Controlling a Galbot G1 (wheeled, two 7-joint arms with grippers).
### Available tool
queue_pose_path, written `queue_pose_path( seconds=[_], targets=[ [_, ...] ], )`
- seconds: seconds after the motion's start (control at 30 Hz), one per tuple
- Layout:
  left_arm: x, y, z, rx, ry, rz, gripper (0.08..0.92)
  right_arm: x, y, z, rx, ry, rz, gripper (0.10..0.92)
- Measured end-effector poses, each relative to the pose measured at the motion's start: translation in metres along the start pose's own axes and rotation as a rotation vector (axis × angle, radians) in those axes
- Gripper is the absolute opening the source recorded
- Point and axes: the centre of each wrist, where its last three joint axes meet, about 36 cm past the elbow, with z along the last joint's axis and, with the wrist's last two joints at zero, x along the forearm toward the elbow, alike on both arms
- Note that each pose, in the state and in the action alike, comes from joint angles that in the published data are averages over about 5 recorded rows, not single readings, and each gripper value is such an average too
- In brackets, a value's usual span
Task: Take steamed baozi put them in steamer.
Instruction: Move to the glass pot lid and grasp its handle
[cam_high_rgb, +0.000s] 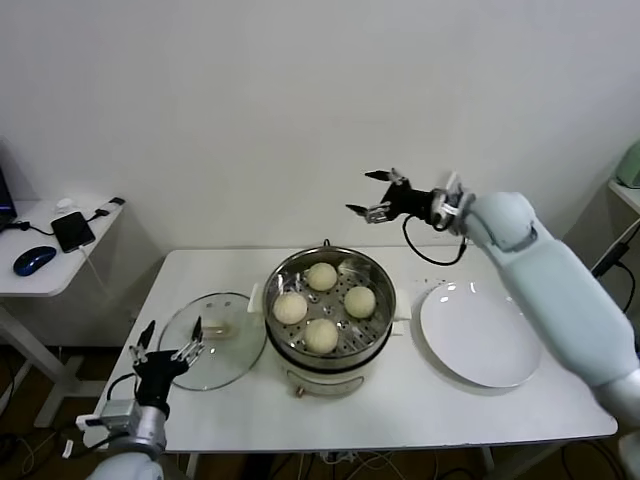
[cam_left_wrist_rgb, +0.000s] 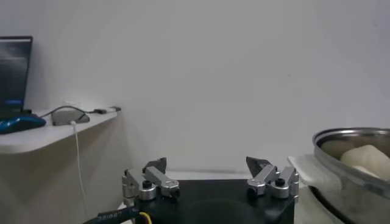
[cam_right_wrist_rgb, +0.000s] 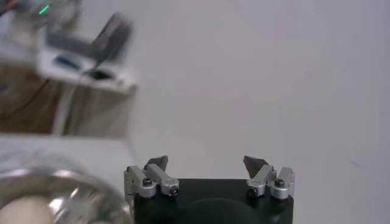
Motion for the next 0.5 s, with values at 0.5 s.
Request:
queue_pose_path(
  seconds=[0.5],
  targets=[
    [-0.036,0.015,0.016,-0.315,-0.035,-0.049,0.823,0.096,0.117,0.143,-0.386,-0.146,0.469,0.823]
  ],
)
